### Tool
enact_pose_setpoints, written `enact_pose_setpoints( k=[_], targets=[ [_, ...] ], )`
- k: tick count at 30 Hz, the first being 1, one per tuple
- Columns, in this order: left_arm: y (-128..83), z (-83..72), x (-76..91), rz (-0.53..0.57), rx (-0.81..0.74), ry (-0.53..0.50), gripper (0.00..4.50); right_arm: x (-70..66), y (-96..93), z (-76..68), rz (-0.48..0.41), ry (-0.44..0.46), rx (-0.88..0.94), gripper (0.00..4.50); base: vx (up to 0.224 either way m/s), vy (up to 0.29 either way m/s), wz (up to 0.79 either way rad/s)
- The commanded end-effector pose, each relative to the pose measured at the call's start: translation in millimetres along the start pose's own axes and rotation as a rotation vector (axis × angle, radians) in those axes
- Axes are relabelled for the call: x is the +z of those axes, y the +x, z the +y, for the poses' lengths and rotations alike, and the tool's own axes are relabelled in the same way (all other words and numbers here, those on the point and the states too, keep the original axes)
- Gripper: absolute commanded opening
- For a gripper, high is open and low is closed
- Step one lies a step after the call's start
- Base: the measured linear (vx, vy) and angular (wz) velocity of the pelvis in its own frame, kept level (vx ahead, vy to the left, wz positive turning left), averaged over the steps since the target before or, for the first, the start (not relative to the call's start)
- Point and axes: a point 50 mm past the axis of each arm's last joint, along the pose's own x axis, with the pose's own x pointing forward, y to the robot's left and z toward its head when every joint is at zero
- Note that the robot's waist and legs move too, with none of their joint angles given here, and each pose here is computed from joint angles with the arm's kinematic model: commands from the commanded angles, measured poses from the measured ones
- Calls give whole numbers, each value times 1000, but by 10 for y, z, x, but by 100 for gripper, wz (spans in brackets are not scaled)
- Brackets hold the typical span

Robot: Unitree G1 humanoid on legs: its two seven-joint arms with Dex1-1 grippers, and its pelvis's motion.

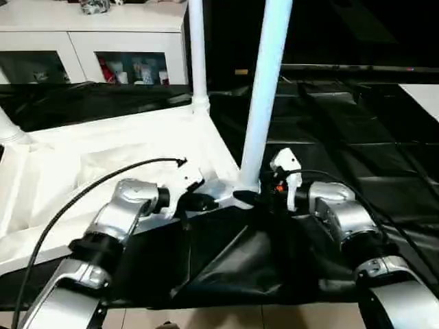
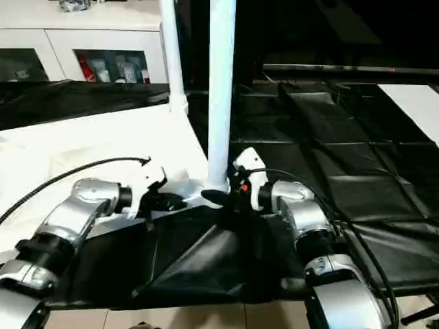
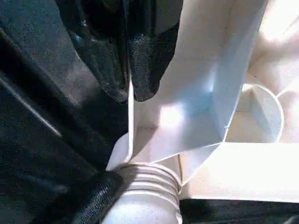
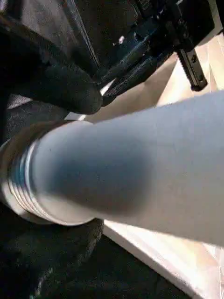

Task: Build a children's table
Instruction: Rotate leg to tighten

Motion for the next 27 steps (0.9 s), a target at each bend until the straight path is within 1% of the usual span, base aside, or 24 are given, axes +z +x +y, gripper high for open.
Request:
enact_pose_setpoints(
  k=[1,2,3,8,9,11,12,13,14,16,18,19,20,22,23,24,25,26,27],
  targets=[
    [28,-48,131,-116,-42,13,0,46,67,82,-29,-10,68,329,0,0,0],
    [26,-49,128,-115,-44,13,0,44,67,85,-29,-8,72,329,0,0,0],
    [20,-52,119,-112,-47,13,0,35,68,96,-27,-3,84,312,0,0,0],
    [10,-55,98,-105,-43,11,0,-9,74,123,-19,7,93,278,0,0,0],
    [34,-40,95,-95,-19,9,0,-50,91,116,-16,26,53,276,0,0,0],
    [57,-21,99,-88,6,5,0,-75,107,106,-11,33,13,275,0,0,0],
    [80,-1,111,-87,32,-2,0,-97,125,87,-1,38,-37,273,0,0,0],
    [148,47,144,-83,98,-24,0,-149,172,36,23,50,-178,272,0,0,0],
    [180,65,158,-79,125,-33,0,-171,191,16,32,56,-241,272,0,0,0],
    [233,85,180,-67,161,-36,0,-200,222,-13,34,103,-341,272,0,0,0],
    [317,131,213,-51,245,-75,0,-207,290,-19,14,179,-451,272,0,0,0],
    [317,131,213,-51,245,-75,0,-207,290,-19,14,179,-451,272,0,0,0],
    [433,154,280,-41,317,-111,0,-199,401,0,8,249,-566,272,0,0,0],
    [515,146,341,-39,340,-114,0,-166,504,27,-2,302,-635,272,0,0,0],
    [515,146,341,-39,340,-114,0,-166,504,27,-2,302,-635,272,0,0,0],
    [560,127,380,-46,327,-109,0,-85,598,71,-30,289,-615,272,0,0,0],
    [560,127,380,-46,327,-109,0,-85,598,71,-30,289,-615,272,0,0,0],
    [578,113,402,-53,311,-99,0,-17,666,120,-47,243,-563,272,0,0,0],
    [576,107,405,-56,299,-90,0,15,687,146,-59,215,-524,272,0,0,0]
  ],
)
